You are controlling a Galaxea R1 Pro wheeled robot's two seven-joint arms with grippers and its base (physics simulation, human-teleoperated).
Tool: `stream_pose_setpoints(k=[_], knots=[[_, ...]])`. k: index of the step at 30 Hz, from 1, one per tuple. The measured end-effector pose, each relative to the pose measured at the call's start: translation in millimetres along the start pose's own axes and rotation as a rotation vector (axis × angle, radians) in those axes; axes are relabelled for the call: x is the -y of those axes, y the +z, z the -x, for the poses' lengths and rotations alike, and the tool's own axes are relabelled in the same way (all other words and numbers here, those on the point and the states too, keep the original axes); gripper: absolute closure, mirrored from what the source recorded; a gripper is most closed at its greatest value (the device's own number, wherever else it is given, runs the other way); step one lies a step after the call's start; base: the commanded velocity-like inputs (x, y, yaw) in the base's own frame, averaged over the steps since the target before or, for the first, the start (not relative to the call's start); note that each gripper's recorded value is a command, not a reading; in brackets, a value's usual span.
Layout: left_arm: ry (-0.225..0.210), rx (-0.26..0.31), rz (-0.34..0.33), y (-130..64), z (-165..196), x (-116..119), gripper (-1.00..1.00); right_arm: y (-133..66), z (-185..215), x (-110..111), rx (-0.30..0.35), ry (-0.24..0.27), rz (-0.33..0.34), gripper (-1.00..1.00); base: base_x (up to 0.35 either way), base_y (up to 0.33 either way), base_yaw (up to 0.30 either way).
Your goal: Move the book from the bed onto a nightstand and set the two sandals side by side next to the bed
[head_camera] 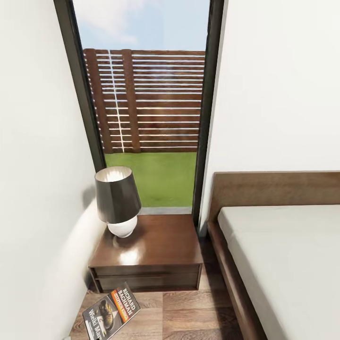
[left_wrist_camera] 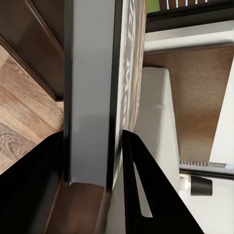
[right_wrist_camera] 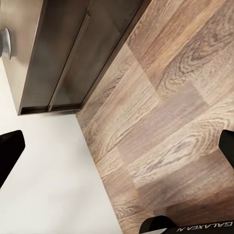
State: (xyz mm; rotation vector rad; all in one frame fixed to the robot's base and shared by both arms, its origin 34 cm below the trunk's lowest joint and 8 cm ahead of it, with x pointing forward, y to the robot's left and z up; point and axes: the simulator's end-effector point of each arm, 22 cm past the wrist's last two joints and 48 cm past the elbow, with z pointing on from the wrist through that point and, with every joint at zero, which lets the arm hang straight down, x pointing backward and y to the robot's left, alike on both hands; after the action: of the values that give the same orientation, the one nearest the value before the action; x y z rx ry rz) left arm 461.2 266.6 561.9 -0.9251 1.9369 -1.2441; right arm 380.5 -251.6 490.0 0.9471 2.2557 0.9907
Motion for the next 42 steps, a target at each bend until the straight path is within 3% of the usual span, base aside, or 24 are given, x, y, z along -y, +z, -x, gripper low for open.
stream_pose_setpoints(k=[10,16,21,26,34,42], knots=[[-0.009,-0.009,-0.013,5.6,-4.3,4.9,1.00,0.3,-0.8,-0.1,-0.002,-0.002,-0.001,-1.00,0.000,0.000,0.000],[-0.006,-0.036,-0.067,18.7,3.6,25.9,1.00,0.4,-1.0,-0.2,-0.002,-0.002,-0.001,-1.00,0.000,0.000,0.000],[0.001,-0.118,-0.138,39.5,7.3,62.1,1.00,0.7,-1.8,-0.5,-0.003,-0.002,0.000,-1.00,0.000,0.000,0.000],[0.028,-0.172,-0.160,63.5,7.2,92.7,1.00,0.8,-2.2,-0.5,-0.004,-0.002,0.000,-1.00,0.000,0.000,0.000],[0.104,-0.202,-0.144,108.3,3.1,146.9,1.00,0.8,-2.8,6.1,-0.007,-0.003,-0.030,-1.00,0.000,0.000,0.000],[0.153,-0.222,-0.235,128.1,-5.7,216.1,1.00,0.4,-3.7,18.0,-0.010,-0.005,-0.086,-1.00,0.000,0.000,0.000]])
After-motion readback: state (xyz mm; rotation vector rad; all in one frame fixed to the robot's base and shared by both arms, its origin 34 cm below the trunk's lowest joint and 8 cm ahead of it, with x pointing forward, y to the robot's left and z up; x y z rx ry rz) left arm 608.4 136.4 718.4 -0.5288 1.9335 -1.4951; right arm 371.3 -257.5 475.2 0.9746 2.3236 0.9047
